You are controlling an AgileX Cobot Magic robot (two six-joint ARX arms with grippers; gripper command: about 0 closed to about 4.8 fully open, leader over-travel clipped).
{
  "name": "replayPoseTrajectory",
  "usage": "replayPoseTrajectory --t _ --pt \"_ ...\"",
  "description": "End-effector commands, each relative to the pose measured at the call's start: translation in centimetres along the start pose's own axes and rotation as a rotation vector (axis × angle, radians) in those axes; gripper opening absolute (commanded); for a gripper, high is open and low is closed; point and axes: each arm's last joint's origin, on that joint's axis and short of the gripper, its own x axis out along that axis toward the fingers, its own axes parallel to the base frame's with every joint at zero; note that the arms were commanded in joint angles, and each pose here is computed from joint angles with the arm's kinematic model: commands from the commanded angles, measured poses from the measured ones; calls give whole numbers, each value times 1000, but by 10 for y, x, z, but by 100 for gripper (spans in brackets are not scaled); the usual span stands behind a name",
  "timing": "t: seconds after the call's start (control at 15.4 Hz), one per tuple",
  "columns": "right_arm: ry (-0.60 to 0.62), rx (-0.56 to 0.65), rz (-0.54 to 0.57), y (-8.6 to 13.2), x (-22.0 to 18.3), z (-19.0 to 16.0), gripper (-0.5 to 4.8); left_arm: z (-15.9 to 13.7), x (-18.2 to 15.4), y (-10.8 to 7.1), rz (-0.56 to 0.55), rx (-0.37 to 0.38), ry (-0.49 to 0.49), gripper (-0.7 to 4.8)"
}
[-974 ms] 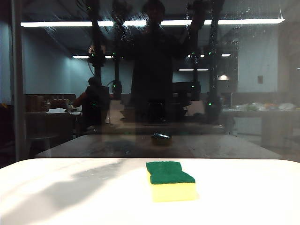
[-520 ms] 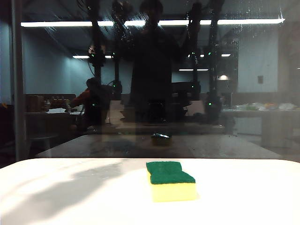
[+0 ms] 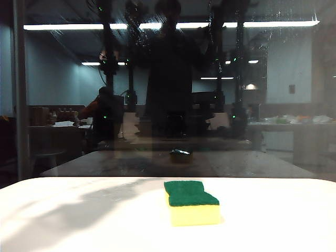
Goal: Reach upward to find where there is water on the glass, pick up the sponge from the table, dry the water, and finally place the sponge back on the table.
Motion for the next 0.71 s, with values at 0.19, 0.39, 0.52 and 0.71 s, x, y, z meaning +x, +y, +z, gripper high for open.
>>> replayPoseTrajectory --t 0.19,0.39,0.52,0.71 --pt "167 -9 -40 4 25 -37 153 8 -11 -7 -2 13 -24 -6" --pt "241 12 -56 -7 49 -84 154 10 -14 -9 -2 15 -27 -6" --pt "276 60 -26 -13 70 -114 153 11 -15 -9 -2 15 -27 -6" --pt "318 154 22 -22 103 -147 222 11 -15 -9 -2 15 -27 -5"
